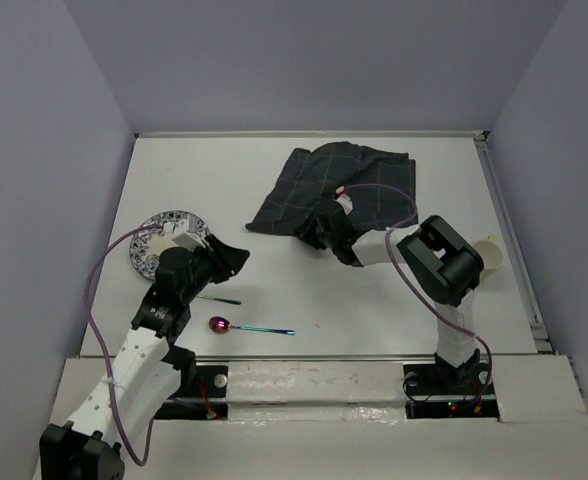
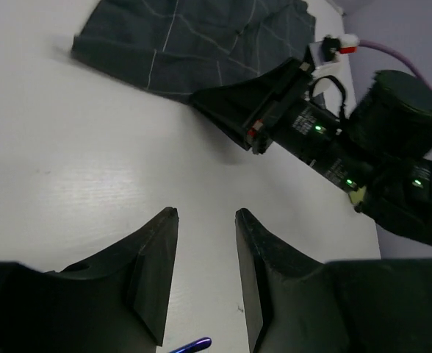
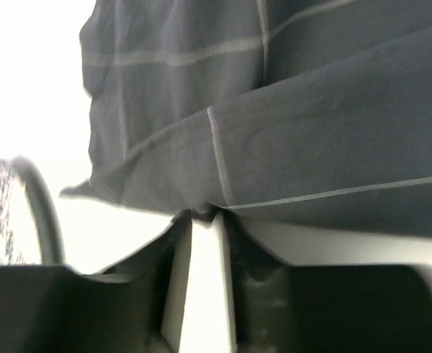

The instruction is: Set the dinner table for one person

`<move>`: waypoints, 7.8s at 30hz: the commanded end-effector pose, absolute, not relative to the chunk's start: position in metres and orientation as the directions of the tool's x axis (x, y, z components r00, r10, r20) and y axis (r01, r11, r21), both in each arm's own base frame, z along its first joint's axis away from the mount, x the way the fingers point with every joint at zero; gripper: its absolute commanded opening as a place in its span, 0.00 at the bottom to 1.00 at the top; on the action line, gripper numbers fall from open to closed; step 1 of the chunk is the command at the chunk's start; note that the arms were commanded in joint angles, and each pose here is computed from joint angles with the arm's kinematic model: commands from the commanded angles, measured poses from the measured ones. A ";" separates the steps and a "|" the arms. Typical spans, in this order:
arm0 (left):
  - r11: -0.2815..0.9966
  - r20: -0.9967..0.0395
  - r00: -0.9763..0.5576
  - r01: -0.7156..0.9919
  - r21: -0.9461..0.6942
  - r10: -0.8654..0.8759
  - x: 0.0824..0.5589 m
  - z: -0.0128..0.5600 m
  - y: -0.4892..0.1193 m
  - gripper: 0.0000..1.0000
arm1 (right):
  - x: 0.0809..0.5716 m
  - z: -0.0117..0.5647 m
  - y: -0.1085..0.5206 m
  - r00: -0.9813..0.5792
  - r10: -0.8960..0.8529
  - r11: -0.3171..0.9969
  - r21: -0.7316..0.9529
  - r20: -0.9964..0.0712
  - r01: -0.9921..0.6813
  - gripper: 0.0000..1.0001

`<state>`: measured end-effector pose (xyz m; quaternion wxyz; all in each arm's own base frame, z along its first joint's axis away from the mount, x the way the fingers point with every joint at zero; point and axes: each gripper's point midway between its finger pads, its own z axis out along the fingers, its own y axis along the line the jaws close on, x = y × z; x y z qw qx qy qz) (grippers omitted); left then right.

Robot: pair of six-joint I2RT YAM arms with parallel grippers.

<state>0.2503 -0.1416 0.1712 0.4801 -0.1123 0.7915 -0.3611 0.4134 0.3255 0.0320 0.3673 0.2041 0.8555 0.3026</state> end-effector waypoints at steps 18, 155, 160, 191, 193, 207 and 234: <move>0.736 -0.654 -0.344 -0.239 -0.633 -0.674 0.315 0.116 -0.112 0.56 | 0.317 0.128 0.269 -0.599 0.374 0.822 0.552 -0.708 -0.139 0.41; 0.728 -0.679 -0.263 -0.234 -0.644 -0.685 0.367 0.106 -0.140 0.00 | 0.437 0.119 0.048 -0.528 0.382 0.912 0.215 -0.758 0.350 0.00; 0.724 -0.672 -0.270 -0.243 -0.646 -0.690 0.360 0.099 -0.138 0.00 | 0.388 0.115 0.067 -0.545 0.445 0.896 0.347 -0.711 0.278 0.00; 0.701 -0.637 -0.294 -0.293 -0.650 -0.713 0.333 0.069 -0.118 0.42 | 0.407 0.113 0.054 -0.574 0.387 0.917 0.235 -0.722 0.322 0.35; 0.700 -0.633 -0.299 -0.298 -0.649 -0.714 0.334 0.067 -0.117 0.43 | 0.428 0.107 0.057 -0.589 0.376 0.921 0.217 -0.716 0.324 0.32; 0.704 -0.628 -0.318 -0.339 -0.625 -0.710 0.344 0.054 -0.106 0.38 | 0.485 0.076 0.051 -0.626 0.335 0.926 0.123 -0.704 0.357 0.43; 0.720 -0.641 -0.326 -0.313 -0.620 -0.694 0.347 0.054 -0.108 0.00 | 0.479 0.059 0.054 -0.661 0.332 0.931 0.120 -0.673 0.346 0.02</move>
